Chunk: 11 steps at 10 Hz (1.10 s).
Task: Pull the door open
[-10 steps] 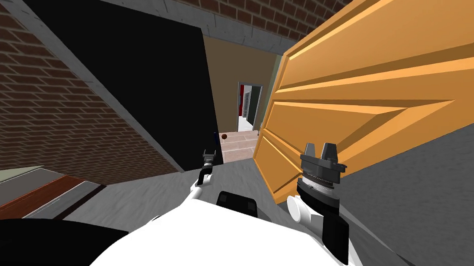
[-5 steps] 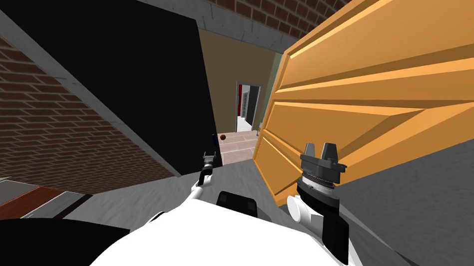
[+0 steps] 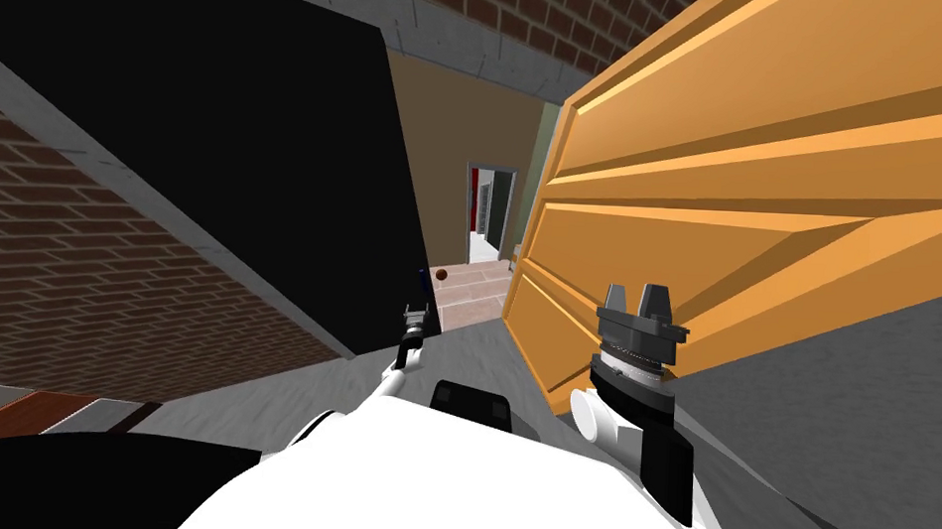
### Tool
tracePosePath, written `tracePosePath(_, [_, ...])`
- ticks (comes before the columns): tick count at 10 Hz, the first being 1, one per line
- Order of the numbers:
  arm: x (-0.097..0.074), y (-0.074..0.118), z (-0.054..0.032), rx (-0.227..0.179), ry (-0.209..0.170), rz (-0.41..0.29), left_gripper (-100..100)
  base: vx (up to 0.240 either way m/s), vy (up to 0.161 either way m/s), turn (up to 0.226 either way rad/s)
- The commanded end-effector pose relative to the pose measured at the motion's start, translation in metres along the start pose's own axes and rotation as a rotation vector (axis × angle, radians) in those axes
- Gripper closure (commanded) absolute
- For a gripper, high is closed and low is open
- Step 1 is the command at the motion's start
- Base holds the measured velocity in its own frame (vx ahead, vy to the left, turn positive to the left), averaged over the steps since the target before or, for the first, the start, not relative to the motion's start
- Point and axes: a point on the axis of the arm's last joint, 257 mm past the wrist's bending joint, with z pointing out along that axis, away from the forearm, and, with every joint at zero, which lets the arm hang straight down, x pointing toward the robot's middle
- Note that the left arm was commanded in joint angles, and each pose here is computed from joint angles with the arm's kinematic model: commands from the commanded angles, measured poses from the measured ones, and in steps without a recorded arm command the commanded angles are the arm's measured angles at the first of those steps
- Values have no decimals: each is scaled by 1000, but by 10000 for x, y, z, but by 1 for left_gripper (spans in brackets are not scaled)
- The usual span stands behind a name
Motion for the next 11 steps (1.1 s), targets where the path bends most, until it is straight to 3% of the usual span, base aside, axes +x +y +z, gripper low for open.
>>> tracePosePath(1, [-88,-20,-18,7,-21,-27,-100,83,41,-50])
tracePosePath(4, [-337,-55,-61,33,-82,-103,-100,114,84,-80])
tracePosePath(8, [-520,-88,-108,57,-128,-160,-100,94,54,-48])
tracePosePath(9, [-490,-78,-100,52,-120,-148,-100,41,22,-12])
tracePosePath(11, [-551,-286,-110,63,-123,-151,-100,139,15,-50])
